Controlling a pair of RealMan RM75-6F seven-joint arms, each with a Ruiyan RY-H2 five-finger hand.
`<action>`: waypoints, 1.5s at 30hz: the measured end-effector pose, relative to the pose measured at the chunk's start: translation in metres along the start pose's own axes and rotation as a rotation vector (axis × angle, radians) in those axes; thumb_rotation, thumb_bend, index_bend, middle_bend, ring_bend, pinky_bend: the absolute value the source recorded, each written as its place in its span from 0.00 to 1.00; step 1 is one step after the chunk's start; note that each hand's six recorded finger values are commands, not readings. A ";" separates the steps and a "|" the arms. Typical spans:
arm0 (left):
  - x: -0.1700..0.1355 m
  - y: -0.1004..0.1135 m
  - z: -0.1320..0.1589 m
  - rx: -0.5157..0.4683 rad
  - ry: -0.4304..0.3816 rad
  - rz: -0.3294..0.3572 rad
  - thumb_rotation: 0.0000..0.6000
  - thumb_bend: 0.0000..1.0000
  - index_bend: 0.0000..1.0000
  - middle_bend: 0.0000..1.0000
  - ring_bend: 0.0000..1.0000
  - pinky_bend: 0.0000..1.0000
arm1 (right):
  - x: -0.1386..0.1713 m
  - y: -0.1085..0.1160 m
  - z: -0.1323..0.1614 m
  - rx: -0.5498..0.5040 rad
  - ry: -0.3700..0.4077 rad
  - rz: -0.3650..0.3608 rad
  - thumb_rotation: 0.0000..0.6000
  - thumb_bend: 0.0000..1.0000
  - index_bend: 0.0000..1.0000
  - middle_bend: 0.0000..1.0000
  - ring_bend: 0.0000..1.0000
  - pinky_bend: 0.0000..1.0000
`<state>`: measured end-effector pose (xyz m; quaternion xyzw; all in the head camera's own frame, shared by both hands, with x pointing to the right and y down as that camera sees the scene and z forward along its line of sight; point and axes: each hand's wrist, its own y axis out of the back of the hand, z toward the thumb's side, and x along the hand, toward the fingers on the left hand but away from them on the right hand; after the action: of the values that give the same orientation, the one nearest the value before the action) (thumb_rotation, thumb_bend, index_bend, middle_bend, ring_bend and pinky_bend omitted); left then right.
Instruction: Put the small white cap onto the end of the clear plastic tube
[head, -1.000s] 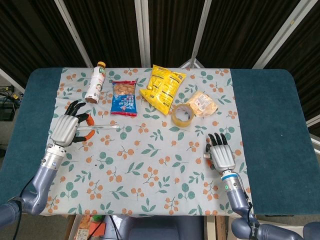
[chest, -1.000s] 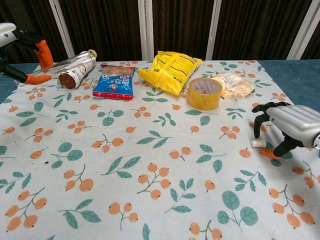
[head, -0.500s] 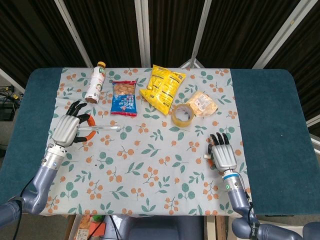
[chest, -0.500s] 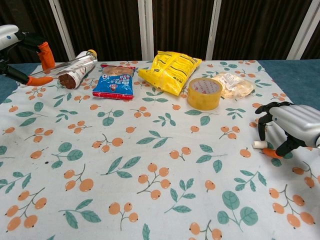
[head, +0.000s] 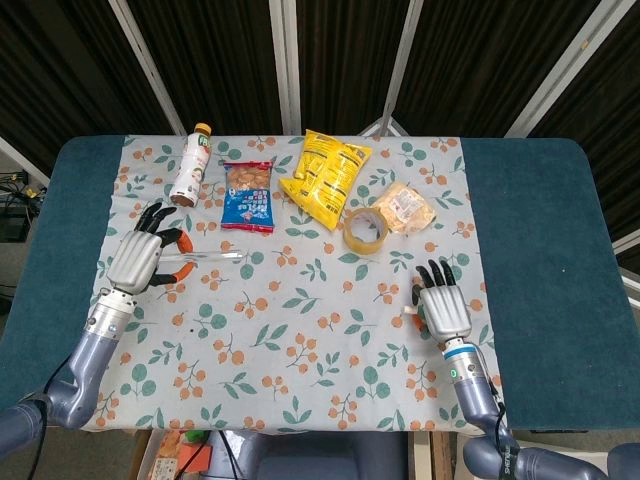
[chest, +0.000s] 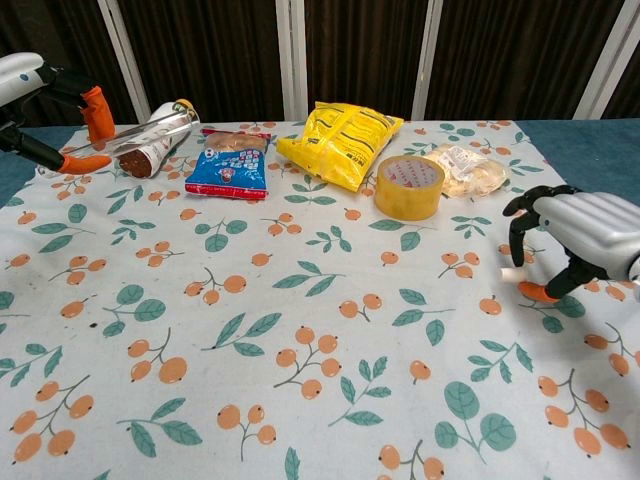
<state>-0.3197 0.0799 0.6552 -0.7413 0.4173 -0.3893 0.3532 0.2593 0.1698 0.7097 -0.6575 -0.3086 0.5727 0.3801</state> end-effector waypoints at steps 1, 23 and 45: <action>0.001 -0.001 0.001 -0.003 0.000 -0.001 1.00 0.53 0.75 0.55 0.12 0.00 | -0.001 0.003 0.000 0.009 0.007 -0.015 1.00 0.35 0.63 0.19 0.03 0.00; 0.054 -0.043 0.068 -0.189 0.037 0.000 1.00 0.54 0.75 0.55 0.12 0.00 | -0.060 0.127 0.026 0.205 0.181 -0.395 1.00 0.35 0.65 0.20 0.04 0.00; 0.072 -0.060 0.102 -0.250 0.078 0.011 1.00 0.54 0.75 0.55 0.12 0.01 | -0.079 0.176 0.071 0.387 0.318 -0.621 1.00 0.35 0.65 0.20 0.04 0.00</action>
<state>-0.1856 0.0599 0.6807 -0.7617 0.4799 -0.3607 0.2437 0.1714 0.0217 0.5968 -0.5294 -0.3164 0.3692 0.6953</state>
